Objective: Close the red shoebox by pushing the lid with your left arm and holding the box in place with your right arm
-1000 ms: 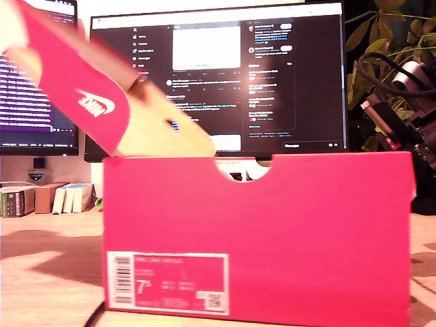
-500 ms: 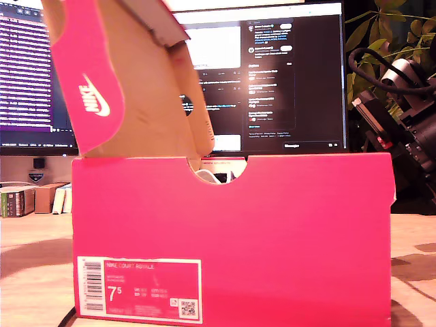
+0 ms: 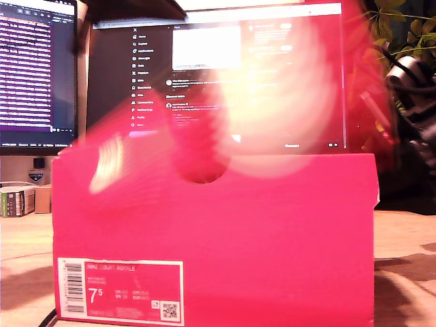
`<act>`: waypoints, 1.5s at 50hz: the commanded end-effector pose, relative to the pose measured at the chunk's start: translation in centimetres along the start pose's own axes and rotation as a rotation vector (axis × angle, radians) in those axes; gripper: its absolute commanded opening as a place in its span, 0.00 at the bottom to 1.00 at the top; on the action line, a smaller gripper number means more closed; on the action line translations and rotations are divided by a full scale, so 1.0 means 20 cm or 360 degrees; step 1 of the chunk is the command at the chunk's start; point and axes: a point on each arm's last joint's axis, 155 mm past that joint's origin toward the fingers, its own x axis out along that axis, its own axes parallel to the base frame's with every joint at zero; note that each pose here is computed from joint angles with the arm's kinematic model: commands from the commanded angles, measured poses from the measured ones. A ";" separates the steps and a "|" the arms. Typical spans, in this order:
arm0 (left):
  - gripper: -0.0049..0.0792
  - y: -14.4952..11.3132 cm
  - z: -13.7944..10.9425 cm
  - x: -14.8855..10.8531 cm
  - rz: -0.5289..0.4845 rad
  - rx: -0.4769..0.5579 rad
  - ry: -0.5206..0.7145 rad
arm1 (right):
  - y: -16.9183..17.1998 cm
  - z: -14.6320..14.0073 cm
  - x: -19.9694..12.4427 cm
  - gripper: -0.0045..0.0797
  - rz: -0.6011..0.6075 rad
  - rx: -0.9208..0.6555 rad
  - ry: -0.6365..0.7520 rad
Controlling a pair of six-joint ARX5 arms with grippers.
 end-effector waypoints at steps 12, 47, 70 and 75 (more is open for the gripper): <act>0.04 0.03 -0.09 -0.05 0.0070 0.0056 0.0147 | -0.09 0.14 -0.10 0.04 0.0011 0.0089 -0.0108; 0.04 0.16 -0.18 -0.10 0.0188 0.0129 0.0289 | 0.40 0.24 -0.11 0.04 0.0537 0.0063 0.0102; 0.04 0.22 -0.16 -0.11 0.0233 0.0137 0.0269 | 0.27 0.15 -0.01 0.04 0.0184 -0.0252 0.0152; 0.04 0.24 -0.13 -0.13 0.0250 0.0182 0.0252 | 0.33 0.25 -0.03 0.04 0.0241 -0.0328 0.0031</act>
